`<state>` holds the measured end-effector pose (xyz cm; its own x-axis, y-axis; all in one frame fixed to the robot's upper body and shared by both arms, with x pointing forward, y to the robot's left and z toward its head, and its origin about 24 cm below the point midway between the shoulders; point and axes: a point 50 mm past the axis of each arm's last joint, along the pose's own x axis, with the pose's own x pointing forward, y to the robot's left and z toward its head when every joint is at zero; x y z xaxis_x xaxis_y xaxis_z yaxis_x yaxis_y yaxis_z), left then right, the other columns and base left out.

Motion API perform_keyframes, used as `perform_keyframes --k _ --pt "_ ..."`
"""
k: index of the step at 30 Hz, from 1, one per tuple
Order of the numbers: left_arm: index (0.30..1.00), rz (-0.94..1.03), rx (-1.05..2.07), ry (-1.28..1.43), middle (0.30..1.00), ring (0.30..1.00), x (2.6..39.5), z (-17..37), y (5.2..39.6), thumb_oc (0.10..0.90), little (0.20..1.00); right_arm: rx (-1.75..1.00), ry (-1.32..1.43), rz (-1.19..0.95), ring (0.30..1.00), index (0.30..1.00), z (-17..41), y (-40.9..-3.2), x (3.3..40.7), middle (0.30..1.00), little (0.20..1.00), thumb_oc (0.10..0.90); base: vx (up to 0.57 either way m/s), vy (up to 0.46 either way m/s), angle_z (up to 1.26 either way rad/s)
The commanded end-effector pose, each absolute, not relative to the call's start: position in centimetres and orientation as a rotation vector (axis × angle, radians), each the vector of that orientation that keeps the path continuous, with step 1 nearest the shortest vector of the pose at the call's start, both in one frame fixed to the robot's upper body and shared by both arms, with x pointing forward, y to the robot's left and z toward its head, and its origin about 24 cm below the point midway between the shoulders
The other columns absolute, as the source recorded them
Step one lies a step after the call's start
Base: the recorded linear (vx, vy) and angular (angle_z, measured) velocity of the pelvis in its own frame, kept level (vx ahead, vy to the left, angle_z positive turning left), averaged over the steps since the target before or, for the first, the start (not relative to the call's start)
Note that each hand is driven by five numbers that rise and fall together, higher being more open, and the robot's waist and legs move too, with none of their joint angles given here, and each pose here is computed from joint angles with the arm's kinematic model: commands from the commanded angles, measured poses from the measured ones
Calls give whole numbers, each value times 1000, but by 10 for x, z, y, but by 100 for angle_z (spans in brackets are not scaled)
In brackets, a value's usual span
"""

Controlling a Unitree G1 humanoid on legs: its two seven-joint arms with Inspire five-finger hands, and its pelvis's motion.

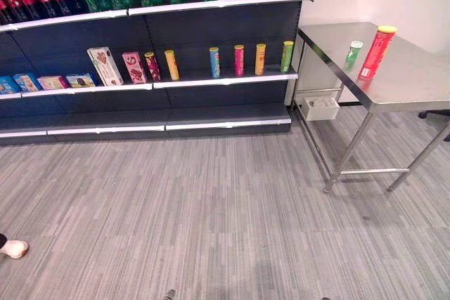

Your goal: Put the goods on the table back onto the shelves and tidy them up.

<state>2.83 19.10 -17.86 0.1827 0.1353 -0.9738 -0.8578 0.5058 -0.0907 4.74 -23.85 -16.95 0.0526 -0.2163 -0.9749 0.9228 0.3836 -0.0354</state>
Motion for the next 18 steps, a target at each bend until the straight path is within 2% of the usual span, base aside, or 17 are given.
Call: perform_keyframes --k 1,6,8,13,18 --pt "900 745 -785 1157 900 900 49 -179 172 800 900 714 1221 -1008 900 900 -167 -239 56 900 900 800 0 0 0" --pt "900 660 -717 1204 900 900 45 -179 172 800 900 647 1255 -894 900 900 -169 -232 61 900 900 800 5 13 0" --pt "900 637 -676 1271 900 900 33 -181 174 800 900 553 1276 -781 900 900 -169 -228 65 900 900 800 18 15 0" --pt "900 609 -624 1272 900 900 35 -180 178 800 900 448 1308 -650 900 900 -171 -221 66 900 900 800 0 0 0" --pt "900 587 -596 1283 900 900 34 -180 180 800 900 398 1330 -590 900 900 -172 -218 64 900 900 800 0 0 0"
